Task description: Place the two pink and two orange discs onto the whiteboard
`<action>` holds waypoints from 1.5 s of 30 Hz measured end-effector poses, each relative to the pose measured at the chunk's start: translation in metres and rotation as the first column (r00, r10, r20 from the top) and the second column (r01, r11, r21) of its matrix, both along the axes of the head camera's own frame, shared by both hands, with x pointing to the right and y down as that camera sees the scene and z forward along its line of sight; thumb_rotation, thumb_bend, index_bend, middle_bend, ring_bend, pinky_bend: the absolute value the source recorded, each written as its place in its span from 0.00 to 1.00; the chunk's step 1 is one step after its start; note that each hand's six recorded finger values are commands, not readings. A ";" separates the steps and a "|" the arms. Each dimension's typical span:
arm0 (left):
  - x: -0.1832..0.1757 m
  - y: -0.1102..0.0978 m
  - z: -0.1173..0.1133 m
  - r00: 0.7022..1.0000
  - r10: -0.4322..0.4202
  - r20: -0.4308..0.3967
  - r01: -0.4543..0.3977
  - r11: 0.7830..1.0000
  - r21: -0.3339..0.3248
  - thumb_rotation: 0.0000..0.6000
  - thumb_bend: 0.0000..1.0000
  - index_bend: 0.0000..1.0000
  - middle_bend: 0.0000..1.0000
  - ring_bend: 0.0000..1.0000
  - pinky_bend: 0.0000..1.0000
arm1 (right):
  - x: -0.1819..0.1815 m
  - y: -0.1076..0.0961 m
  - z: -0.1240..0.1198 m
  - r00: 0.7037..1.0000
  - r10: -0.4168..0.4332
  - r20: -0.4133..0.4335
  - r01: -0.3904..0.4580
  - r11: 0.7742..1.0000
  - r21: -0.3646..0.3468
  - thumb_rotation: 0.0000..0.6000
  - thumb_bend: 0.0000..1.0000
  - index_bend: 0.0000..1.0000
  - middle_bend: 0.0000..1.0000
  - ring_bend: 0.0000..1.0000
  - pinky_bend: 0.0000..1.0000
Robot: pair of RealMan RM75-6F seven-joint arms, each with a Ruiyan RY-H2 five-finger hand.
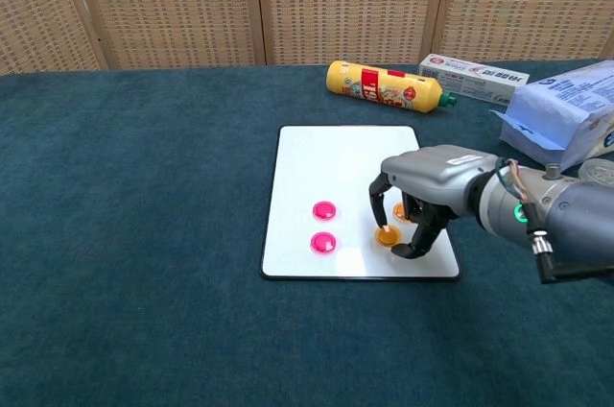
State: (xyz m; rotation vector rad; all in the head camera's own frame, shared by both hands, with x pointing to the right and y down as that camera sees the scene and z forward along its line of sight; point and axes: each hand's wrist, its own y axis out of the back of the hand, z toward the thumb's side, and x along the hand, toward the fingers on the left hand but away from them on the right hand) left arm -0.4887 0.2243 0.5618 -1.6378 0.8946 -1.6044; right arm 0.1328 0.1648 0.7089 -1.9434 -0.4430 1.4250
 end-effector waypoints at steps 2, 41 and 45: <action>0.000 0.000 0.000 1.000 0.001 0.000 -0.001 1.000 -0.002 1.00 0.00 0.00 0.00 0.00 0.00 | 0.001 -0.001 0.001 1.000 0.003 -0.008 -0.003 1.000 -0.001 1.00 0.39 0.57 1.00 0.94 1.00; -0.001 -0.001 0.000 1.000 -0.004 -0.005 0.004 1.000 -0.001 1.00 0.00 0.00 0.00 0.00 0.00 | 0.004 0.003 0.008 0.999 -0.015 -0.046 0.015 1.000 0.006 1.00 0.37 0.51 1.00 0.94 1.00; -0.001 -0.001 -0.001 1.000 -0.004 -0.006 0.004 1.000 0.001 1.00 0.00 0.00 0.00 0.00 0.00 | 0.006 0.002 0.008 0.999 -0.014 -0.050 0.014 1.000 0.007 1.00 0.37 0.51 1.00 0.94 1.00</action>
